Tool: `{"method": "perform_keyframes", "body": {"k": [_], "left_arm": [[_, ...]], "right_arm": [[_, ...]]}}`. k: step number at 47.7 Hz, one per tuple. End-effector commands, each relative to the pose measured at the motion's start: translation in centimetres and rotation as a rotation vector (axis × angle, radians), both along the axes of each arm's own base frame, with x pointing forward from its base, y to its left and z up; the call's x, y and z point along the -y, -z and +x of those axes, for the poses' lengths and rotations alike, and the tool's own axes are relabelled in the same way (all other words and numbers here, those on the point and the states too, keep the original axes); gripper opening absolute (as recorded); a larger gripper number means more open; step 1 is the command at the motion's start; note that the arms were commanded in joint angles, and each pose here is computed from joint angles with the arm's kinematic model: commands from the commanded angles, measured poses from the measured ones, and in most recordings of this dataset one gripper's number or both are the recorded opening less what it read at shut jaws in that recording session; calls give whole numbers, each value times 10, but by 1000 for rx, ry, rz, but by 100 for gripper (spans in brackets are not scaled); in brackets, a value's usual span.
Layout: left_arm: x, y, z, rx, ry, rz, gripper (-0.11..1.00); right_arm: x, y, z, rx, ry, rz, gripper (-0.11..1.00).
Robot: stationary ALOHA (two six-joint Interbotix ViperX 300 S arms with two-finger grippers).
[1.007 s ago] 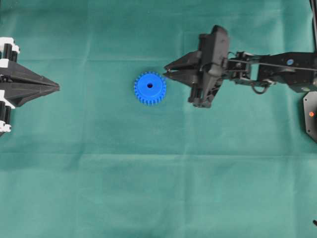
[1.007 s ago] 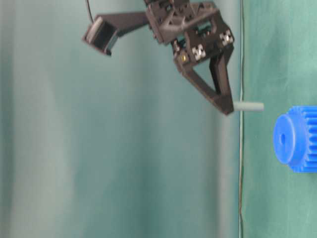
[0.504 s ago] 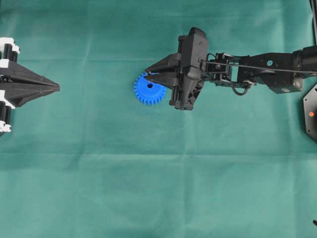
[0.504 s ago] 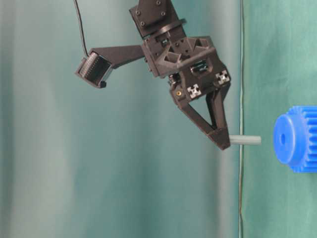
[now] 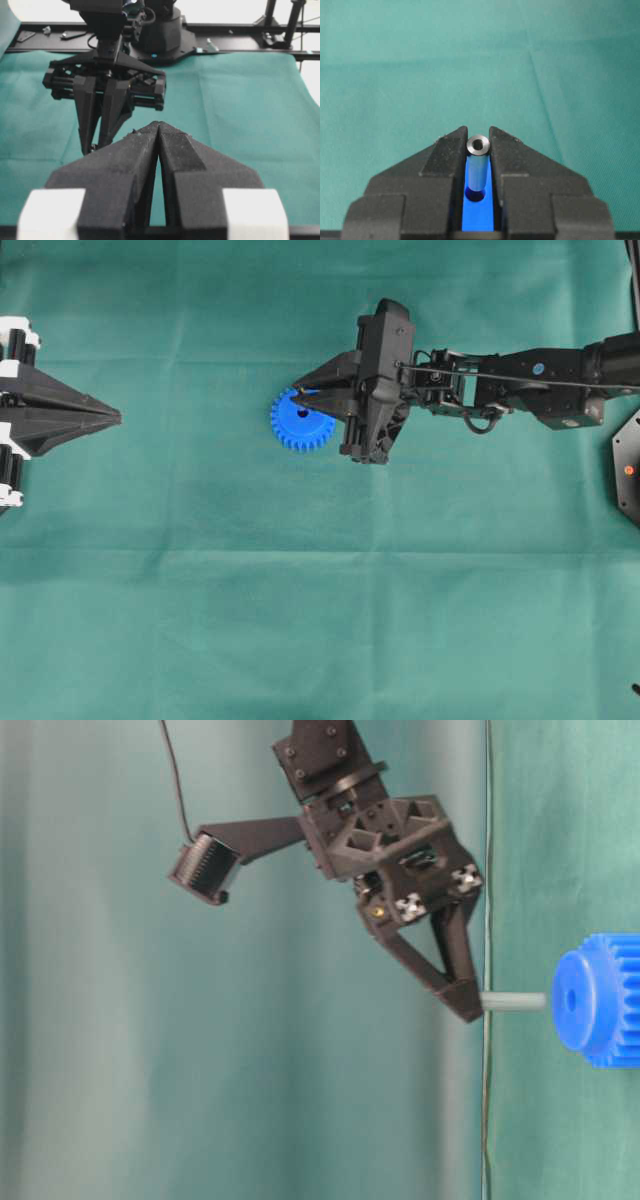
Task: Insert the shaft placed at a random location into the center hole of the medium gear at another random location.
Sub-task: 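Carry the shaft with the right gripper left over the blue gear, then align the held shaft above the blue gear's center hole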
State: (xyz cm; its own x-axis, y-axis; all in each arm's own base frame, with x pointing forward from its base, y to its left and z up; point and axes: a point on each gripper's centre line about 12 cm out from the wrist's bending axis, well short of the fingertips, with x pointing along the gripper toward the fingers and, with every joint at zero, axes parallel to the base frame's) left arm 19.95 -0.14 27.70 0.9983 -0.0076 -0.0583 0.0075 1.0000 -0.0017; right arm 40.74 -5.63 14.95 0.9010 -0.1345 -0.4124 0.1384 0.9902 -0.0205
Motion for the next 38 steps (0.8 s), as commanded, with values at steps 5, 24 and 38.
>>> {"method": "perform_keyframes", "body": {"k": [5,24,38], "left_arm": [[0,-5,2,11,-1,1,0],[0,-5,2,12,-1,1,0],[0,-5,2,11,-1,1,0]], "right_arm": [[-1,-4,4,15,-3,-3,14],[-2,10,2,-13,-4,0,14],[-2,9,3,-6,-2,1,14]]}}
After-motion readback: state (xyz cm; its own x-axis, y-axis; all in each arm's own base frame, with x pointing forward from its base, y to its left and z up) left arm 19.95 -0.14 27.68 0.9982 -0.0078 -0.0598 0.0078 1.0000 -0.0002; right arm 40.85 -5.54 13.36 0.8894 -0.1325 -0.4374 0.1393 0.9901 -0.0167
